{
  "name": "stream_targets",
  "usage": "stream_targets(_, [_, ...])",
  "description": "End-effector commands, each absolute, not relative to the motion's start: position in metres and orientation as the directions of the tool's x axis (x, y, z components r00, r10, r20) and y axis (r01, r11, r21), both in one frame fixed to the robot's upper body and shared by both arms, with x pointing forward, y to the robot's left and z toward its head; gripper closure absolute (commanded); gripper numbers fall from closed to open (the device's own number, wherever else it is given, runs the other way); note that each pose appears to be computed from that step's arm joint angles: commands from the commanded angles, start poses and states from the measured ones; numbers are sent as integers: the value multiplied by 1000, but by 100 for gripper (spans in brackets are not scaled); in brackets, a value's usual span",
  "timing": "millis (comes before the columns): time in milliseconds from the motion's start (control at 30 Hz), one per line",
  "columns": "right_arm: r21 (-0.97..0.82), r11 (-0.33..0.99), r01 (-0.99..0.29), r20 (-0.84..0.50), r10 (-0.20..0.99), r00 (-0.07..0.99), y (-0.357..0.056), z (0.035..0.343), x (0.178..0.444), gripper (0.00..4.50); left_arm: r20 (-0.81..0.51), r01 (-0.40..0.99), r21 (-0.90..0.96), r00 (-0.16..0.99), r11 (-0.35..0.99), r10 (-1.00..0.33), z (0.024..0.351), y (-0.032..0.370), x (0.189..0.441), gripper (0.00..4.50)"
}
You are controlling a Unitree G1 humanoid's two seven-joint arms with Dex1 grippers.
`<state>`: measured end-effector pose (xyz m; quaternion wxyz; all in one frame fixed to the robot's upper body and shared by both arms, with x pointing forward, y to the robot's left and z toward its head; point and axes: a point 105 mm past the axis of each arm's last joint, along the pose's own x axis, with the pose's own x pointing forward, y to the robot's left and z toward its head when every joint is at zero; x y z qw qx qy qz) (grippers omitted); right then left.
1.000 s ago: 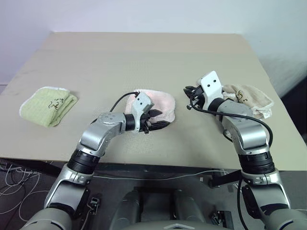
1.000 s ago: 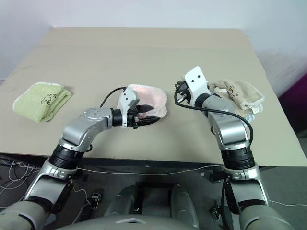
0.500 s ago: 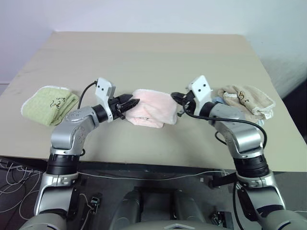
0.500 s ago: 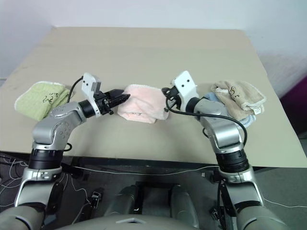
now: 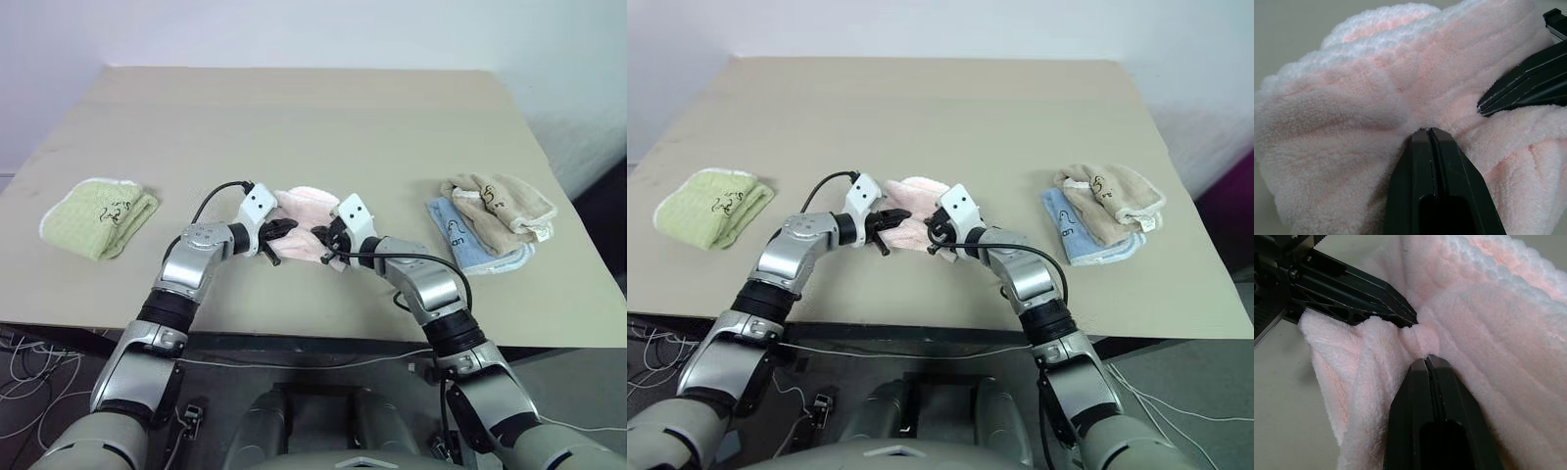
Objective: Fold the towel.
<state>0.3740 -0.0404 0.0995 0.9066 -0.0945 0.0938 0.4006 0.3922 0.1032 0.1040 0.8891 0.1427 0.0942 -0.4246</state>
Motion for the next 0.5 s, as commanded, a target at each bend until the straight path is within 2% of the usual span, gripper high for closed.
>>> stream_targets(33, [-123, 663, -739, -207, 711, 672, -45, 108, 372, 450, -287, 763, 125, 640, 634, -713, 97, 112, 392, 442])
stream_targets(167, [-208, 660, -722, -88, 722, 686, -56, 147, 365, 450, -44, 729, -46, 682, 683, -730, 148, 121, 390, 442])
stream_targets(300, [-247, 667, -702, -42, 717, 696, -69, 169, 356, 450, 44, 636, -260, 759, 726, -649, 173, 158, 391, 442])
stream_targets(400, [-272, 676, -685, -35, 704, 709, -74, 176, 354, 450, 28, 582, -412, 777, 701, -629, 172, 178, 388, 393])
stream_targets(500, [-294, 673, -678, -30, 703, 711, -74, 180, 351, 450, 1, 575, -488, 752, 656, -659, 168, 178, 383, 303])
